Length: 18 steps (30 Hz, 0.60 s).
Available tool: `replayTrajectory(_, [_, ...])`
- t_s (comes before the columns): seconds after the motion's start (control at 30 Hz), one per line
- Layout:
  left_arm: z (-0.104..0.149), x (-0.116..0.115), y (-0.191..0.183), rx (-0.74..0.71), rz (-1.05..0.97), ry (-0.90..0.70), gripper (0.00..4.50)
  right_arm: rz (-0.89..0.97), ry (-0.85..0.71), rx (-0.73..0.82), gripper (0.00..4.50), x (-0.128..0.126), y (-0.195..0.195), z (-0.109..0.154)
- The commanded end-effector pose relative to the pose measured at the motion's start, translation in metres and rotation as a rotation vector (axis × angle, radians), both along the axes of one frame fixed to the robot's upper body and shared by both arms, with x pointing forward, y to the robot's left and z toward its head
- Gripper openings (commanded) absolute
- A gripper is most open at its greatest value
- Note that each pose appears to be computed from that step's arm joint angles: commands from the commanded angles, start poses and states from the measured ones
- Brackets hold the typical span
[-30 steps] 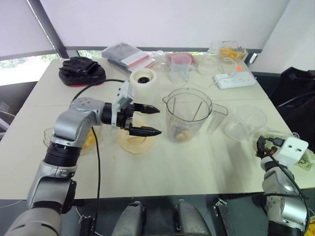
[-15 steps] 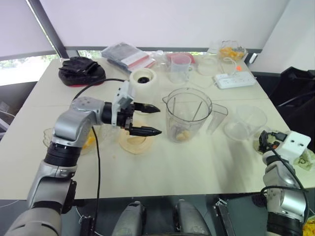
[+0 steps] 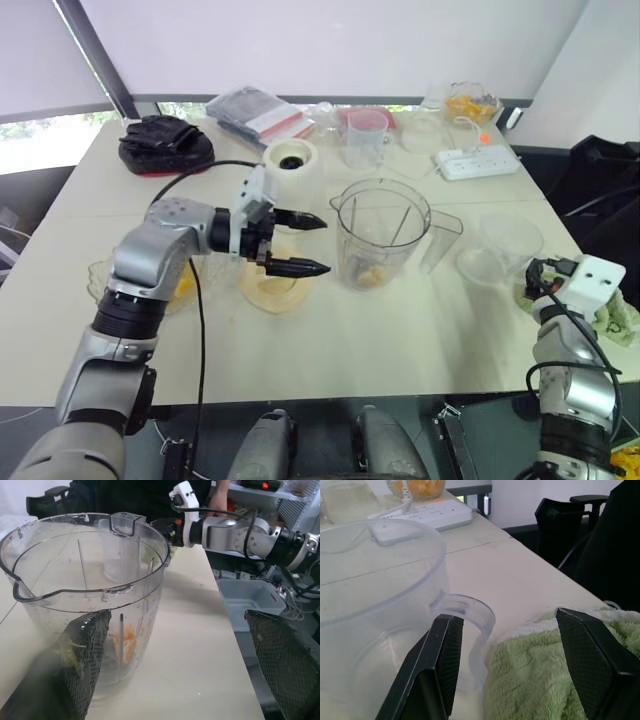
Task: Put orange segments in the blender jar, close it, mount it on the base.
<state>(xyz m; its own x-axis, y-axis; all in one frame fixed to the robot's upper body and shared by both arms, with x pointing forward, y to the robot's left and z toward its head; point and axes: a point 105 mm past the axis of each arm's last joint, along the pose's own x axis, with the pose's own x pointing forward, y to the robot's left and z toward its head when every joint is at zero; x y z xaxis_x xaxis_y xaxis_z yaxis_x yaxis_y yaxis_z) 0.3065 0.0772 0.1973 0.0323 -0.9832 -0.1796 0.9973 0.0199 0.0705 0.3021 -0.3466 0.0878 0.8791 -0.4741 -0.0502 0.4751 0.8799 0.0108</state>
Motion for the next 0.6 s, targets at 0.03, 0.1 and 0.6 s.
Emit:
replayTrajectory(0.03, [0.006,-0.001,0.002,-0.003,0.003,-0.045,4.5,-0.007,-0.038,-0.04,2.45,0.005,-0.004,0.013])
replayTrajectory(0.1, [0.006,-0.001,0.002,-0.001,0.005,-0.046,4.5,0.0,-0.038,-0.04,1.71,0.008,-0.003,0.013])
replayTrajectory(0.6, [0.005,0.001,0.007,0.002,0.026,-0.047,4.5,0.034,-0.08,-0.033,0.06,0.012,0.013,0.02])
